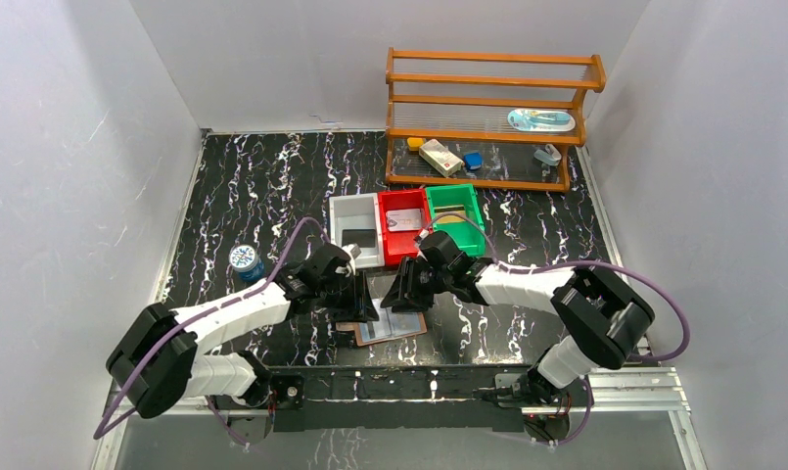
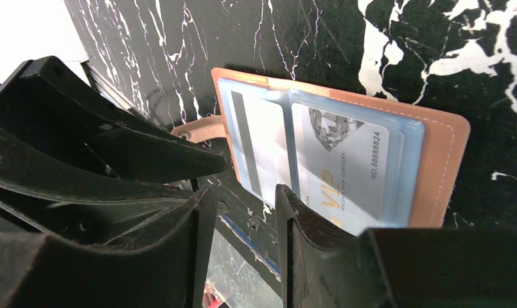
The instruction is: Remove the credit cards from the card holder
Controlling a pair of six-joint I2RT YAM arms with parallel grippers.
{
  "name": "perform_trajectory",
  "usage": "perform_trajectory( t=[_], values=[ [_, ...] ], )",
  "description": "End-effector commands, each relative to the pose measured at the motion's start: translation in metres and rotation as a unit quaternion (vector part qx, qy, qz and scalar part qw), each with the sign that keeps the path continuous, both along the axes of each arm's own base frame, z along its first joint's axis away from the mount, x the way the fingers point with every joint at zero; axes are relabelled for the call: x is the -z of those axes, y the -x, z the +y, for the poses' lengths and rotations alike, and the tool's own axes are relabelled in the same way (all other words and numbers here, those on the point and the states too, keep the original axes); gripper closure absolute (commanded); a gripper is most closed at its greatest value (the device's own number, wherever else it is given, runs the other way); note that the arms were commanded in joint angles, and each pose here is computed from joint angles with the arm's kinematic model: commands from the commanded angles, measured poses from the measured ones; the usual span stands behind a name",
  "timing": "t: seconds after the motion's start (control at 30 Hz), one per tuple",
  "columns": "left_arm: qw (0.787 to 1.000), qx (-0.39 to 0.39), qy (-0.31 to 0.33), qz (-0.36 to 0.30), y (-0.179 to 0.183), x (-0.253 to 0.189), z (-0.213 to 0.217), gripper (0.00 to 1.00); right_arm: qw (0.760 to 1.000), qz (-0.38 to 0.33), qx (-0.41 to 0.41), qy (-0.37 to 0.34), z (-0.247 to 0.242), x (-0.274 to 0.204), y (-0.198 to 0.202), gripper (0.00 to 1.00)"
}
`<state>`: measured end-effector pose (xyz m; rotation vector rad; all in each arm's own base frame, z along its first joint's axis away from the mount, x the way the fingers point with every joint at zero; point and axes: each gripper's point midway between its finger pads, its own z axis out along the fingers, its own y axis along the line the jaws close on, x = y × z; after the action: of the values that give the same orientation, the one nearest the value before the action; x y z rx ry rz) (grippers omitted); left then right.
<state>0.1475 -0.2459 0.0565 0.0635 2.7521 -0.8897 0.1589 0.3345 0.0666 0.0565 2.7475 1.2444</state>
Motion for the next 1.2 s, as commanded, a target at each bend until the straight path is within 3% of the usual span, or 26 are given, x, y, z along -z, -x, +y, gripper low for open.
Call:
perform_trajectory(
  t=[0.0, 0.43, 0.8, 1.17],
  values=[
    [1.0, 0.008, 0.004, 0.02, 0.006, 0.004, -0.003, 0.65, 1.0, 0.0, -0.006, -0.029, 0.01, -0.007, -0.002, 0.54],
    [0.998, 0.007, -0.048, 0.044, 0.015, 0.029, 0.014, 0.7, 0.999, 0.024, -0.009, -0.022, 0.01, 0.008, 0.003, 0.55],
    [0.997, 0.01, -0.055, 0.051, 0.019, 0.035, 0.017, 0.74, 0.998, 0.05, -0.015, -0.019, 0.011, 0.021, 0.009, 0.57],
    [0.997, 0.011, -0.054, 0.05, 0.019, 0.034, 0.017, 0.76, 0.998, 0.047, -0.015, -0.035, 0.014, 0.017, 0.008, 0.76]
  ],
)
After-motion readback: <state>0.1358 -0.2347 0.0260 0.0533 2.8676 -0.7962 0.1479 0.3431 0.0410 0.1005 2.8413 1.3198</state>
